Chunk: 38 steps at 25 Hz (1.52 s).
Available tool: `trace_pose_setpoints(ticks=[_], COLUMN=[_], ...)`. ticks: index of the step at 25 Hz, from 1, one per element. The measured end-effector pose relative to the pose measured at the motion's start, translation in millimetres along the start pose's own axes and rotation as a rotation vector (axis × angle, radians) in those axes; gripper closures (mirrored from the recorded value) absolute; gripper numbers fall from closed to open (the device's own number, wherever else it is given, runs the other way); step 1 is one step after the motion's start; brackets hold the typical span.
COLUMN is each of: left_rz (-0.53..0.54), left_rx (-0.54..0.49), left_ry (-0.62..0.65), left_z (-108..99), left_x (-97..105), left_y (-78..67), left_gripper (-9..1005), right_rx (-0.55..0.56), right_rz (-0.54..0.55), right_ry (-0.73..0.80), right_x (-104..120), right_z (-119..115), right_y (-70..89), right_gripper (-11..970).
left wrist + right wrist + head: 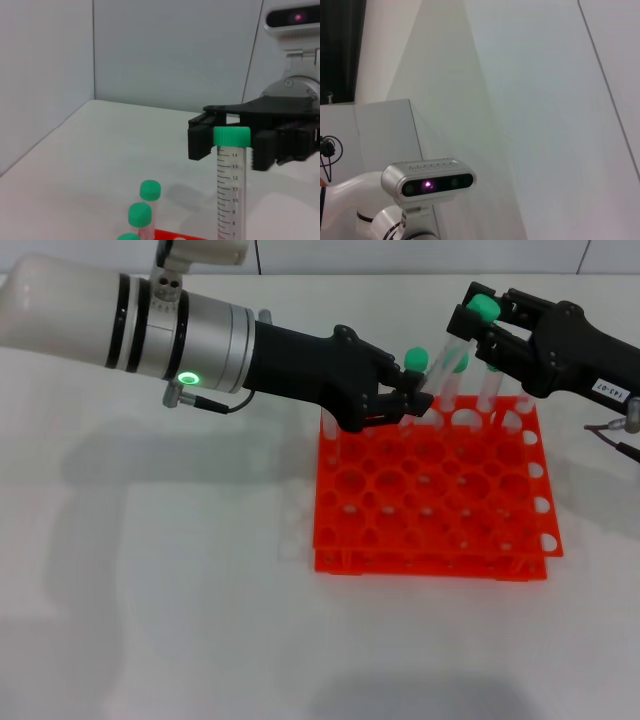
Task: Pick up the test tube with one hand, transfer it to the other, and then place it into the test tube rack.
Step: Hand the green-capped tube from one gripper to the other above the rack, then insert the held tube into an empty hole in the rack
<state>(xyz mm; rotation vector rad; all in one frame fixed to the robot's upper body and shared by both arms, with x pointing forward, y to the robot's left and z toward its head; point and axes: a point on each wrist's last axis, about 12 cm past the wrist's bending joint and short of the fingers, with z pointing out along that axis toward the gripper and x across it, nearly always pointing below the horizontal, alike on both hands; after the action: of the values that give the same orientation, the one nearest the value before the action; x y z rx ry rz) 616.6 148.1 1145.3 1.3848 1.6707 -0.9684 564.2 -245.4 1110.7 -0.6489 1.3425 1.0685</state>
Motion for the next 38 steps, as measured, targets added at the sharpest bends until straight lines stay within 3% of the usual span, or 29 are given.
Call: trace_pose_setpoints(ticks=[4, 20, 27, 31, 38], left_rz=[0.002, -0.055, -0.089, -0.124, -0.127], left_rx=[0.004, -0.006, -0.036, -0.095, -0.225], left_ry=[0.007, 0.017, 0.045, 0.088, 0.105], left_z=[1.5, 2.1, -7.1, -23.1, -63.6], left_x=[0.6, -9.9, -26.3, -34.7, -40.9], left_y=[-0.8, -2.5, -6.4, -8.4, -33.5], left_gripper=[800, 800, 620, 494, 209], right_rx=[0.004, -0.009, -0.009, -0.011, -0.054], right_rz=[-0.005, -0.009, -0.008, -0.011, -0.067], right_ry=[-0.001, -0.007, -0.006, -0.003, 0.033], right_x=[-0.2, -0.5, 0.2, 0.2, 1.8], right_z=[-0.2, -2.2, -4.3, -6.1, -2.6], right_y=[-0.4, 1.5, 2.1, 2.3, 5.0], right_gripper=[660, 696, 691, 689, 684])
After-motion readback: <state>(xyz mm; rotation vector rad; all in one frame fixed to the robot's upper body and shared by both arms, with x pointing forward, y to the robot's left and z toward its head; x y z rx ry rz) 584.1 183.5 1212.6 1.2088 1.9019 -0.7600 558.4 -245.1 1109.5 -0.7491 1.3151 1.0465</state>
